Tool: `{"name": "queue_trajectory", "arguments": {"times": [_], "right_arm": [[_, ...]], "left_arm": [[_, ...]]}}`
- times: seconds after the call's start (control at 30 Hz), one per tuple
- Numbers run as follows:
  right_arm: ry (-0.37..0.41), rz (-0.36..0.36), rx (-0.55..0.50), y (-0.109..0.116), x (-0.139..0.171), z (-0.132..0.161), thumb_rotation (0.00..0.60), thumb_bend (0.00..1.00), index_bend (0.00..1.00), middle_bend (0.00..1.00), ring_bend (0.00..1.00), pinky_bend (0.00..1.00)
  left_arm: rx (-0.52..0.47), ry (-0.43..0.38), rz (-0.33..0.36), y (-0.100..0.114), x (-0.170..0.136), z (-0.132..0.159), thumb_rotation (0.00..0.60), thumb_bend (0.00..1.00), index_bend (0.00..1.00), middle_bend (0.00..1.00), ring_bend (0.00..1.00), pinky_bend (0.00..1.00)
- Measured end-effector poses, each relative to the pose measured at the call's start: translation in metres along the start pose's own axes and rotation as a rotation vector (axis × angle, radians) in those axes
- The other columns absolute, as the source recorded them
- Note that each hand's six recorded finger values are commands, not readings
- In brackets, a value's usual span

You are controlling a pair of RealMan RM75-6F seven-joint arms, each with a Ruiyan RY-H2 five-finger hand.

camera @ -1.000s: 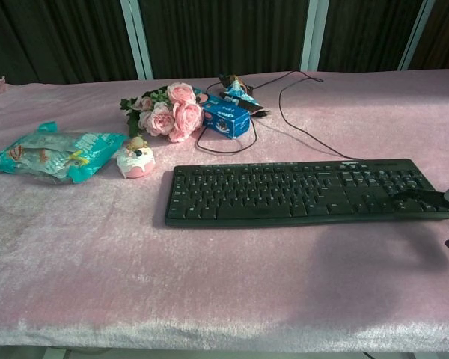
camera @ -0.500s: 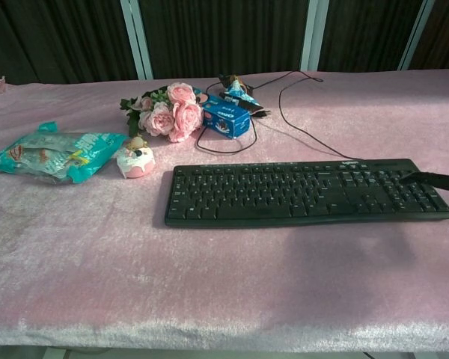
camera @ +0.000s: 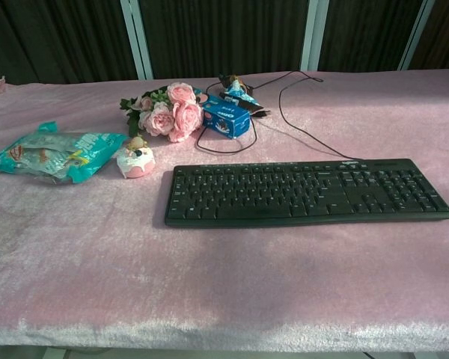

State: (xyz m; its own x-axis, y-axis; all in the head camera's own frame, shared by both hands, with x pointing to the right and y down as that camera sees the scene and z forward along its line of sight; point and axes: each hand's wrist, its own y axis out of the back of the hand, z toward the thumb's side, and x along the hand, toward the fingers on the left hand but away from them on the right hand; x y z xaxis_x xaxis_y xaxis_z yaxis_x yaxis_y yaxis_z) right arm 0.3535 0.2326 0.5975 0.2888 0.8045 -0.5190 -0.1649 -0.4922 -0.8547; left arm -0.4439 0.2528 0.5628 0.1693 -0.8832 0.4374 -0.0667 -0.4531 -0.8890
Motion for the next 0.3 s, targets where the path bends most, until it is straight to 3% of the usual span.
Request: {"name": "queue_trajectory", "arguments": {"times": [0.3], "right_arm": [[-0.013, -0.009, -0.013, 0.0030, 0.0053, -0.0054, 0.600, 0.58, 0.00, 0.01, 0.03, 0.29]], "left_arm": [[0.003, -0.001, -0.003, -0.0012, 0.0006, 0.0013, 0.600, 0.43, 0.00, 0.00, 0.00, 0.00]]}}
